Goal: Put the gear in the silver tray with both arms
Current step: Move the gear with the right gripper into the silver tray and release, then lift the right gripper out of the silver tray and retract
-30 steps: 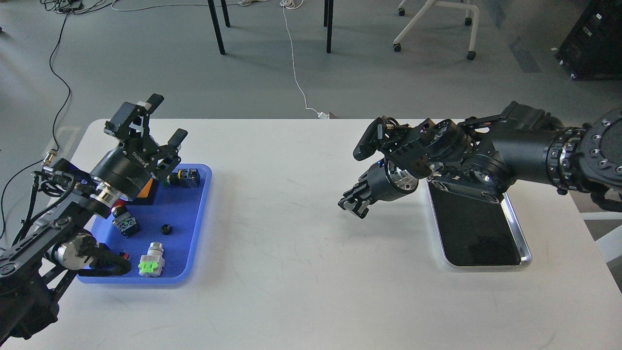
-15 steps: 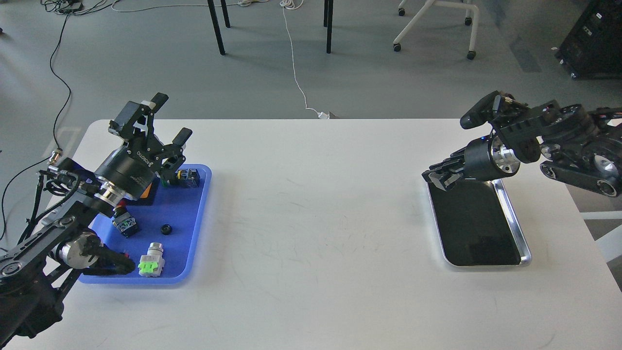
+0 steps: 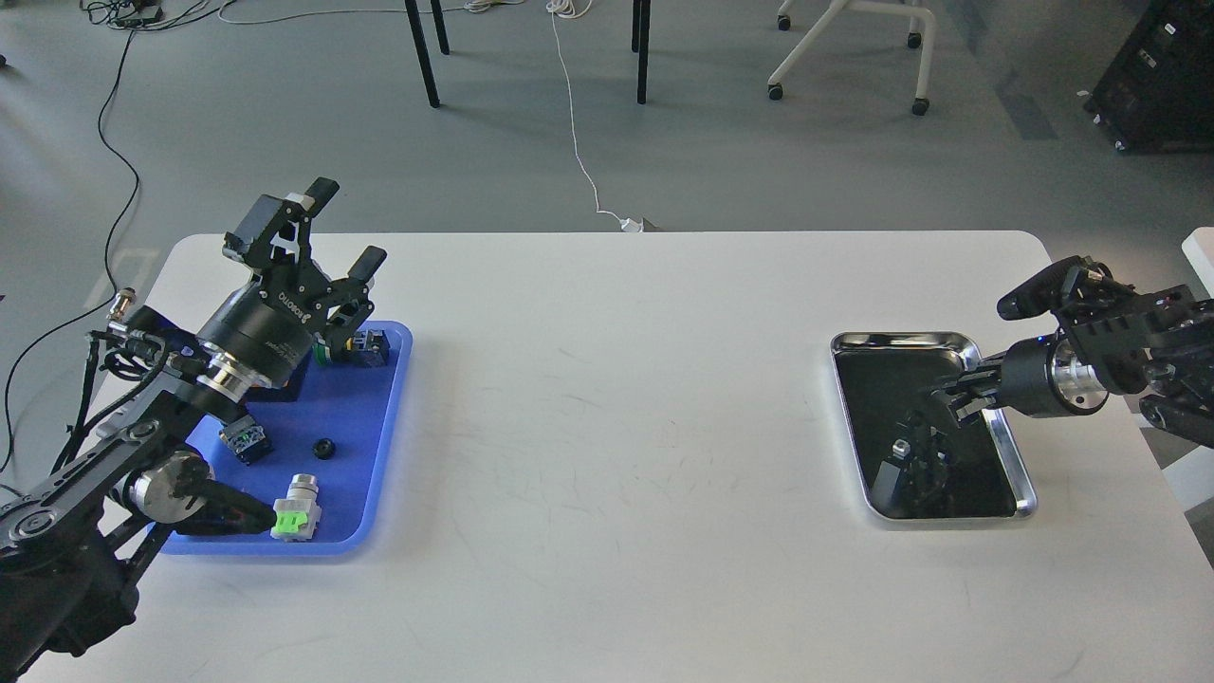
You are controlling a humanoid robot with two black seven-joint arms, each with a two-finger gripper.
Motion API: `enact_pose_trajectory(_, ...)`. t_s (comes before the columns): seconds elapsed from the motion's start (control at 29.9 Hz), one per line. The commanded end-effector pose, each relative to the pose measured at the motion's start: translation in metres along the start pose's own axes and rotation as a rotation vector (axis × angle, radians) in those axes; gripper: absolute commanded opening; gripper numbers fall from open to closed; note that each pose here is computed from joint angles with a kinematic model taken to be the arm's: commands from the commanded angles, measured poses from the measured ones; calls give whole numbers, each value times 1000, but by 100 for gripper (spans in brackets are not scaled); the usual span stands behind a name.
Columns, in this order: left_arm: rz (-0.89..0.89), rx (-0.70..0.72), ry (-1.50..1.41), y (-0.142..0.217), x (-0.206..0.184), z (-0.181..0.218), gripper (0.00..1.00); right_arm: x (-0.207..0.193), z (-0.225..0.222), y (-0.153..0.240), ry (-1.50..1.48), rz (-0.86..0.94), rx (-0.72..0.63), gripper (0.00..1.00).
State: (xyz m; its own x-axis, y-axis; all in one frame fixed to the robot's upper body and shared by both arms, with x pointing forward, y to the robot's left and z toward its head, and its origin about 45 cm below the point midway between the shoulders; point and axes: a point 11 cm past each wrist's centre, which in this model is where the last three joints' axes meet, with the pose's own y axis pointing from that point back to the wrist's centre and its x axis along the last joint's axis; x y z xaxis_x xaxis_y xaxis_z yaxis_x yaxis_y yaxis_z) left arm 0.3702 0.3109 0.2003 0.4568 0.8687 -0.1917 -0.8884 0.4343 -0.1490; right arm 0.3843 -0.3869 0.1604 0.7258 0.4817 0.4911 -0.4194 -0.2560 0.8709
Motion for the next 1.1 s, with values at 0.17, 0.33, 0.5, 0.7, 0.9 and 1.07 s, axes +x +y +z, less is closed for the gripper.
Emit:
enact_pose_trajectory(0.17,1,0,-4,0,1,1,98,10,-10,-15,25,8,11,23)
enact_pose_trajectory(0.33,3,1,-8,1,3,2,98,10,-11,-15,22,10,15,56)
enact_pose_trajectory(0.5,2,0,-5,1,2,1,98,14,-11,-11,0,35,22,75)
enact_pose_trajectory(0.7,2,0,-9,1,3,3,98,43,-14,5,-84,173,62,93)
enact_pose_trajectory(0.9,4,1,-9,1,3,2,98,82,-14,20,-407,457,154,96)
enact_pose_trajectory(1.07,4,6,-11,1,2,0,98,96,-23,15,-801,657,304,96)
